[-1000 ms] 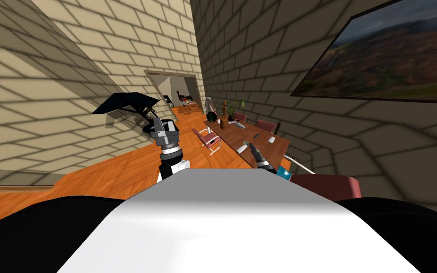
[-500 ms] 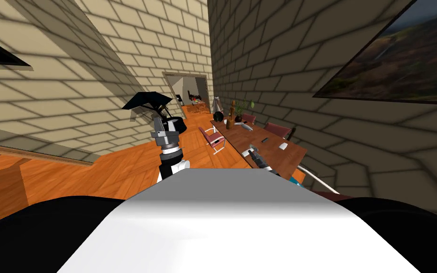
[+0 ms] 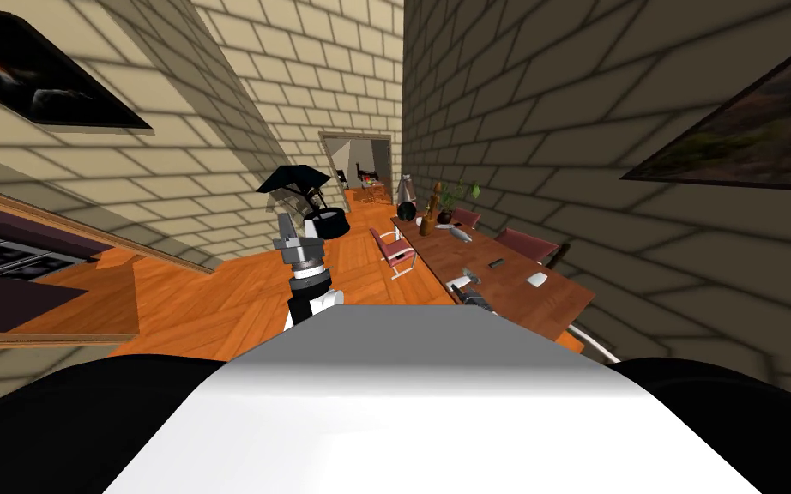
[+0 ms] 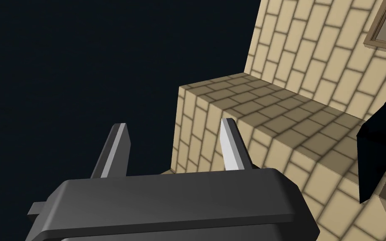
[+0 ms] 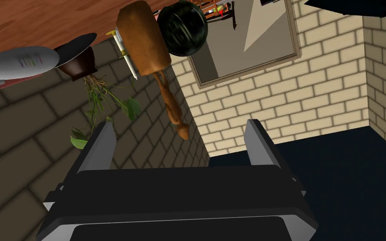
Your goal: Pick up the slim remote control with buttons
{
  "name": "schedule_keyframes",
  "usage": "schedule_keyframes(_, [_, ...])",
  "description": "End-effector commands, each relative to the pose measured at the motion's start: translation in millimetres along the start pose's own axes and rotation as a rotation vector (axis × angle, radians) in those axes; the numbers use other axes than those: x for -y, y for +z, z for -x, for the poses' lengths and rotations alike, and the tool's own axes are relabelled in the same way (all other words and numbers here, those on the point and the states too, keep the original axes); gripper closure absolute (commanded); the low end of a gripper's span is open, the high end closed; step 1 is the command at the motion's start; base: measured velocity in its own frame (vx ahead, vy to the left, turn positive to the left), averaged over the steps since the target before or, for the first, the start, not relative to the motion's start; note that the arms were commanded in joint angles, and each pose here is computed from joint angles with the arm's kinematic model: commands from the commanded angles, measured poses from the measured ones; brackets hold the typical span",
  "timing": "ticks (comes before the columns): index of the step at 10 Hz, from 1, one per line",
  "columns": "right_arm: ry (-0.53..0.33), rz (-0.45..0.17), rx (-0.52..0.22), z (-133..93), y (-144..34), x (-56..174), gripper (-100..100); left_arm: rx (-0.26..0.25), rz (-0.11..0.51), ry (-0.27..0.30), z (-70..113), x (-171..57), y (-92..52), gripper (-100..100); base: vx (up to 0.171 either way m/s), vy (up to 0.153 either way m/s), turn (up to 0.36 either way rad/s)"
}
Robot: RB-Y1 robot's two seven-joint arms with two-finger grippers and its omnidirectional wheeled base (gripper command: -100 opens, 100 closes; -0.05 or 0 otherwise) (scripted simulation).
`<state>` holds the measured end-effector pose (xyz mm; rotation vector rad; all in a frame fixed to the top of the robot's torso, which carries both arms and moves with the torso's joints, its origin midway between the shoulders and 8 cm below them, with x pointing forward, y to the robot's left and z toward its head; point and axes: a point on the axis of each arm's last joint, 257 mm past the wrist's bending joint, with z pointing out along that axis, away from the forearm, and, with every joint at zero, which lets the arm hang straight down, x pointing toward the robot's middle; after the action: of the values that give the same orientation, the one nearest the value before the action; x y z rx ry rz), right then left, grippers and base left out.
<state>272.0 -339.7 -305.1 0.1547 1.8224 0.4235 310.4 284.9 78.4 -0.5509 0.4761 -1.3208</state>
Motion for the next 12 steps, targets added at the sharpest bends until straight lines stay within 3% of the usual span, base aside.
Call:
schedule_keyframes(1, [-0.075, -0.034, -0.09, -29, -18.9, 21, -100, 0.0, 0.0, 0.0, 0.0, 0, 0.0, 0, 0.021, -0.002, 0.311])
schedule_keyframes(2, [-0.1, -0.031, -0.105, -33, -19.6, 21, -100, 0.0, 0.0, 0.0, 0.0, 0, 0.0, 0, 0.018, -0.008, 0.193])
schedule_keyframes(3, [-0.156, -0.058, -0.182, -53, -39.1, 39, -100, 0.0, 0.0, 0.0, 0.0, 0, 0.0, 0, 0.019, -0.006, 0.341])
schedule_keyframes(4, [-0.18, -0.053, -0.195, -57, -39.6, 38, -100, 0.0, 0.0, 0.0, 0.0, 0, 0.0, 0, 0.018, -0.013, 0.184])
schedule_keyframes(5, [-0.232, -0.077, -0.271, -75, -60.8, 56, -100, 0.0, 0.0, 0.0, 0.0, 0, 0.0, 0, 0.02, -0.011, 0.287])
schedule_keyframes(6, [-0.258, -0.07, -0.285, -79, -61.7, 56, -100, 0.0, 0.0, 0.0, 0.0, 0, 0.0, 0, 0.018, -0.012, 0.222])
schedule_keyframes(7, [-0.308, -0.089, -0.361, -96, -84.4, 72, -100, 0.0, 0.0, 0.0, 0.0, 0, 0.0, 0, 0.021, -0.006, 0.35])
schedule_keyframes(8, [-0.333, -0.082, -0.375, -99, -85.5, 72, -100, 0.0, 0.0, 0.0, 0.0, 0, 0.0, 0, 0.018, -0.016, 0.187])
schedule_keyframes(9, [-0.382, -0.095, -0.452, -115, -109.5, 87, -100, 0.0, 0.0, 0.0, 0.0, 0, 0.0, 0, 0.019, -0.008, 0.388])
schedule_keyframes(10, [-0.409, -0.087, -0.467, -118, -111.0, 87, -100, 0.0, 0.0, 0.0, 0.0, 0, 0.0, 0, 0.017, -0.017, 0.184])
schedule_keyframes(11, [-0.456, -0.095, -0.543, -132, -136.0, 102, -100, 0.0, 0.0, 0.0, 0.0, 0, 0.0, 0, 0.023, -0.011, 0.293])
schedule_keyframes(12, [-0.479, -0.087, -0.557, -135, -137.5, 102, -100, 0.0, 0.0, 0.0, 0.0, 0, 0.0, 0, 0.023, -0.014, 0.2])
